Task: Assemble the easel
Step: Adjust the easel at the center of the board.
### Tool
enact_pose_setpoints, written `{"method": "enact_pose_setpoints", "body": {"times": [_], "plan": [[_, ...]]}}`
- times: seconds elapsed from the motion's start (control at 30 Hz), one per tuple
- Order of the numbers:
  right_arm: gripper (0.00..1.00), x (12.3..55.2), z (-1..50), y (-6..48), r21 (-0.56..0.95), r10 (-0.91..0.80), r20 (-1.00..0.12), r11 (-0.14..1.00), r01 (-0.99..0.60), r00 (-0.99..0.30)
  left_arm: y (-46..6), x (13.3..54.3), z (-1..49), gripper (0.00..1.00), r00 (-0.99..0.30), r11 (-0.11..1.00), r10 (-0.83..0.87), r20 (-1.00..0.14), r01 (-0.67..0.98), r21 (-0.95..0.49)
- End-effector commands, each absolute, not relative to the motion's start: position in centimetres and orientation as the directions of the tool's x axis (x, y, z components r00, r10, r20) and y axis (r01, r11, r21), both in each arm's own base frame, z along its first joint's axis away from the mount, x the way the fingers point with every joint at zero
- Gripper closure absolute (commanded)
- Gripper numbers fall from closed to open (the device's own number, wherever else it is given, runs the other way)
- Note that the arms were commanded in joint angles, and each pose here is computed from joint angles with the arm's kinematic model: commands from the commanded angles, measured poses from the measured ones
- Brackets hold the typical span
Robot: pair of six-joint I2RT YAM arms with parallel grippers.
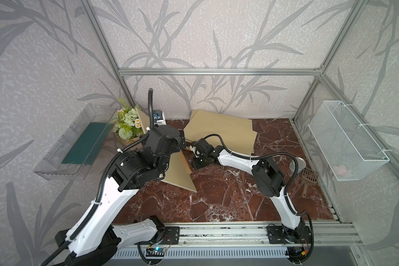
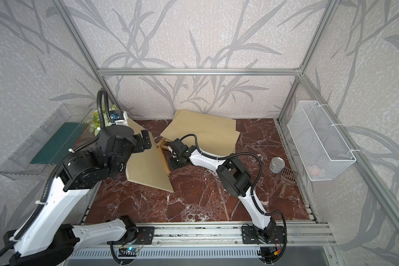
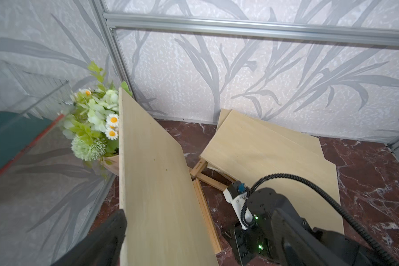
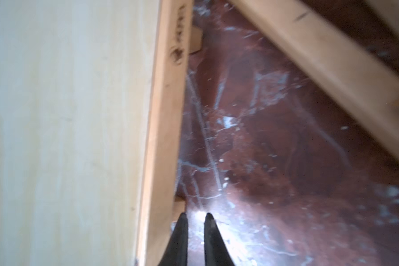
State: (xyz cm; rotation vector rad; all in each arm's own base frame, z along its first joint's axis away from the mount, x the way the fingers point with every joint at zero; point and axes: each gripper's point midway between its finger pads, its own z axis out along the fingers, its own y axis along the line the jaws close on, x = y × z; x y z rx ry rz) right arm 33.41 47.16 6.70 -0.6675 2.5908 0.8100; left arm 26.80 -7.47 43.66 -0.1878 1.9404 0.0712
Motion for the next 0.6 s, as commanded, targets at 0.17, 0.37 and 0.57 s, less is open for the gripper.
{"method": "enact_pose_setpoints", "body": {"times": [0.17, 0.37, 0.57], "plan": [[0.83, 32.3, 7.8, 48.9, 0.437, -0.393, -0.478, 0.669, -0.601, -0.785, -5.8, 26.0, 46.3, 0.01, -0.32, 0.984, -0.063, -0.945, -0.179, -0.005], [0.84, 30.6, 7.4, 49.1, 0.403, -0.455, -0.473, 0.65, -0.644, -0.755, -5.5, 25.8, 45.7, 0.01, -0.338, 0.983, -0.068, -0.939, -0.184, -0.005], [0.84, 28.0, 7.4, 50.4, 0.412, -0.511, -0.473, 0.592, -0.693, -0.718, -5.3, 25.6, 45.0, 0.01, -0.348, 0.981, -0.088, -0.933, -0.193, -0.02]]}}
